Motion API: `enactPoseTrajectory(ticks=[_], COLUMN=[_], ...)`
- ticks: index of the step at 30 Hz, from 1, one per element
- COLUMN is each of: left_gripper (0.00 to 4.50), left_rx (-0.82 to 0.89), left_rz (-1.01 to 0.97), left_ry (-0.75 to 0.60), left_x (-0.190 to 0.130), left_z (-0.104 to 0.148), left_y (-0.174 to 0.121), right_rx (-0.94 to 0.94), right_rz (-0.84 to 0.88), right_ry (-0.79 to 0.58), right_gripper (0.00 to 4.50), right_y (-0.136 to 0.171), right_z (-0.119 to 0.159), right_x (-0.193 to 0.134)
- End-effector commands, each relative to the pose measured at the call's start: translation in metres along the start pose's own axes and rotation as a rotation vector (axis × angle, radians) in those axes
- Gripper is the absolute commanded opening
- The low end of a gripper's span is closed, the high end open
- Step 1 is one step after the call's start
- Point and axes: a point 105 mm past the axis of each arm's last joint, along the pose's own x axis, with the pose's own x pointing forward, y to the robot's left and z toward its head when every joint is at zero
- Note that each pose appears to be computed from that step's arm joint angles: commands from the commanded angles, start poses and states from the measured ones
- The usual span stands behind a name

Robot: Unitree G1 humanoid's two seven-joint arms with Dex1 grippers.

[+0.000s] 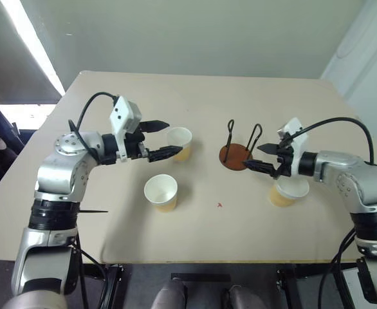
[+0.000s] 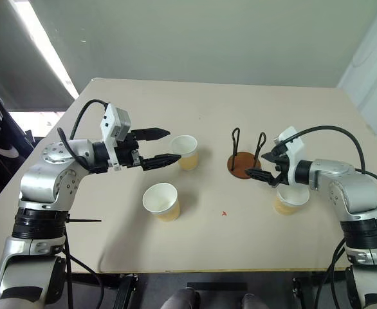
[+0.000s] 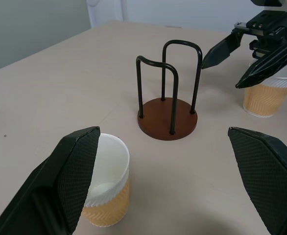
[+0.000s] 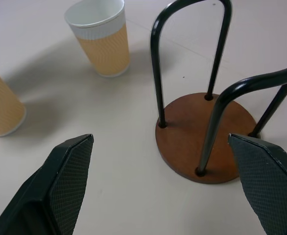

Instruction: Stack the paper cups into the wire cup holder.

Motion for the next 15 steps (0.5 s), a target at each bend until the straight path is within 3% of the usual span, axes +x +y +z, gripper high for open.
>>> enactPoseTrajectory(ticks=[1,14,15], left_gripper=[4.5,4.5,4.5], left_rx=[0.059,0.06,0.06], left_rz=[-0.005,-0.007,-0.007], left_ry=[-0.029,-0.028,-0.028], left_x=[-0.001,0.002,0.002], left_z=[0.016,0.016,0.016], left_y=[-0.002,-0.001,-0.001], right_rx=[-0.058,-0.071,-0.07], right_rz=[-0.028,-0.105,-0.108], right_ry=[-0.028,-0.072,-0.071], right_gripper=[4.48,4.48,4.32], right_y=[-0.004,-0.013,-0.013], right_z=[0.013,0.026,0.026], right_x=[0.003,0.012,0.012])
